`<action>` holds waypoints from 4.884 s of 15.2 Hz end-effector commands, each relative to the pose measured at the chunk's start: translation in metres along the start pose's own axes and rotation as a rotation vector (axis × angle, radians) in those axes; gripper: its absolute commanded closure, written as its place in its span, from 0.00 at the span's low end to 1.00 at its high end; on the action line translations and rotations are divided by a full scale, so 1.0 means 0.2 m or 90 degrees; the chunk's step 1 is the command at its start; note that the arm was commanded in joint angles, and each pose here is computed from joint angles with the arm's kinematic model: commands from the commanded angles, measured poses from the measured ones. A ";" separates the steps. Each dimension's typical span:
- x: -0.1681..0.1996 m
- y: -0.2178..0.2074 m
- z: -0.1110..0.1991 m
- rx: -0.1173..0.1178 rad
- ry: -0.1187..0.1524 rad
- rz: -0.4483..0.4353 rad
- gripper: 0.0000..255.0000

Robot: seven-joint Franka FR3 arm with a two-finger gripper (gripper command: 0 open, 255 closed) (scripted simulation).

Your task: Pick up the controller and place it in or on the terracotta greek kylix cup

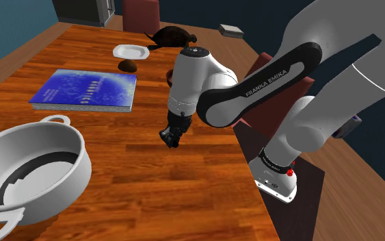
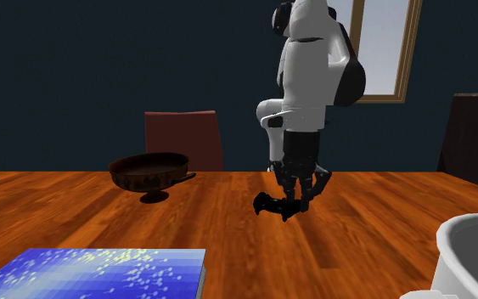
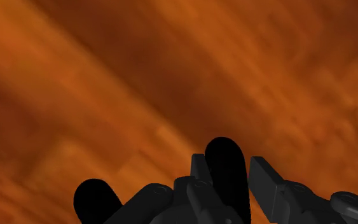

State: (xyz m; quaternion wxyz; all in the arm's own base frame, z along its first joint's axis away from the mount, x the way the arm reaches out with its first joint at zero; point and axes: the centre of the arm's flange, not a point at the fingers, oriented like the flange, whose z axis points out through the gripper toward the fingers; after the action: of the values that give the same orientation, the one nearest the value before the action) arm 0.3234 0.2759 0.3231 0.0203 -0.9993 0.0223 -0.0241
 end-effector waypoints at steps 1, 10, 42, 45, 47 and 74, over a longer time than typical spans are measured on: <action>0.00 0.00 0.00 0.000 0.000 0.000 1.00; 0.00 0.00 -0.05 0.000 0.000 0.000 1.00; 0.08 0.02 -0.85 0.000 0.000 0.000 1.00; 0.20 0.18 -0.85 0.000 0.000 0.000 1.00; 0.28 0.28 -0.85 0.000 0.000 0.000 1.00; 0.99 1.28 -0.63 0.000 0.000 0.000 1.00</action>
State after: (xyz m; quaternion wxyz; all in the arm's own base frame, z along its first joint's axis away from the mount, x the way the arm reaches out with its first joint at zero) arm 0.5047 0.0080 0.4533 0.0203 -0.9993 0.0224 -0.0237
